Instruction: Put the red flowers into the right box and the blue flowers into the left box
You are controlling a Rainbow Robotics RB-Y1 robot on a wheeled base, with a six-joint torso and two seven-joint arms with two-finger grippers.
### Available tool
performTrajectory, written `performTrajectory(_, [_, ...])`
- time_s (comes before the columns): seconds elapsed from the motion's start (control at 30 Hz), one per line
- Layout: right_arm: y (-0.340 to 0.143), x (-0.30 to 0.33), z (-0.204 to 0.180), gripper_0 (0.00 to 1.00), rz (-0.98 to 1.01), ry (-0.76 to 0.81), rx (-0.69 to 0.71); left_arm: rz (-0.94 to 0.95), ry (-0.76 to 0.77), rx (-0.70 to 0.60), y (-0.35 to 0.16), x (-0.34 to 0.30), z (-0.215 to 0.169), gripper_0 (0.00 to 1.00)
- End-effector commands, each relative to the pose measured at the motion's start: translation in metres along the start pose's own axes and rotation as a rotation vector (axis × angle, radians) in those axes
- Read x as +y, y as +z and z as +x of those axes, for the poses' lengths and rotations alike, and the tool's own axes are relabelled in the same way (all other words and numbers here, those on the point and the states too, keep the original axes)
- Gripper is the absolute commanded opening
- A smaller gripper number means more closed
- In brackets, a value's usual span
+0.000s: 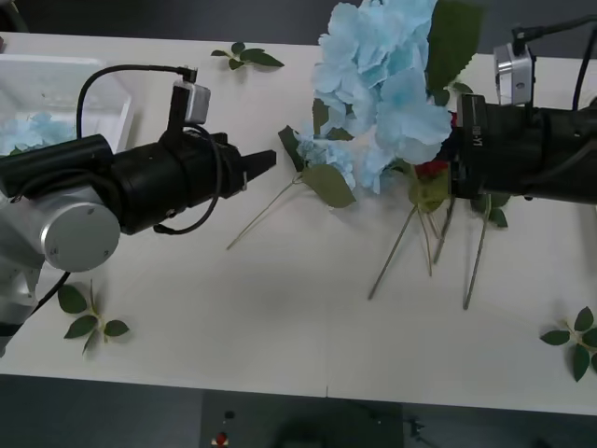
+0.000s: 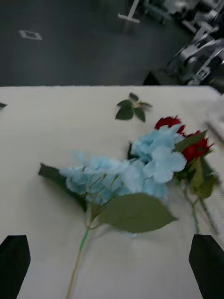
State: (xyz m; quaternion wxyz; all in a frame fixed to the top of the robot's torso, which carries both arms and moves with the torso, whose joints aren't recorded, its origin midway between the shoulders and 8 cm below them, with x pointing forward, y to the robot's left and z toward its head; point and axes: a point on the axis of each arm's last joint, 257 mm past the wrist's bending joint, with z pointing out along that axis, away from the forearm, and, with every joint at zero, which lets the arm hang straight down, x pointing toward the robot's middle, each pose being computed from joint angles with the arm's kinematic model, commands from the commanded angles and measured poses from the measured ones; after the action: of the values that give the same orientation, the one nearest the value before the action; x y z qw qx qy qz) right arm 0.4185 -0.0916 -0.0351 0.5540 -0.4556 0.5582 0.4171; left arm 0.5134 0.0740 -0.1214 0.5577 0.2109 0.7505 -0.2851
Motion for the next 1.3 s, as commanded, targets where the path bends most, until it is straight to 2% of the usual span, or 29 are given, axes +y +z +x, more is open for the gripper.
performTrajectory(0.03, [0.024,0.008,-0.038,0.00,-0.033,-0.065,-0.081,0.137,0.039,-0.135,0.006,-0.053,-0.052,1.00])
performTrajectory(0.2, [0.047,0.007,-0.046,0.00,-0.043,-0.029,-0.116,0.257,-0.001,-0.212,0.006,-0.093,-0.078,1.00])
performTrajectory(0.4, [0.068,0.001,-0.053,0.00,-0.045,0.007,-0.150,0.338,0.041,-0.276,0.007,-0.127,-0.090,1.00])
performTrajectory(0.6, [0.076,0.000,-0.056,0.00,-0.039,0.030,-0.166,0.299,0.105,-0.238,0.006,-0.113,-0.060,1.00])
performTrajectory(1.0, [0.075,0.002,-0.060,0.00,-0.049,0.056,-0.179,0.447,0.188,-0.164,-0.021,-0.133,-0.014,1.00])
performTrajectory(1.3, [0.075,0.002,-0.061,0.00,-0.052,0.060,-0.183,0.461,0.219,-0.188,-0.010,-0.151,-0.013,1.00])
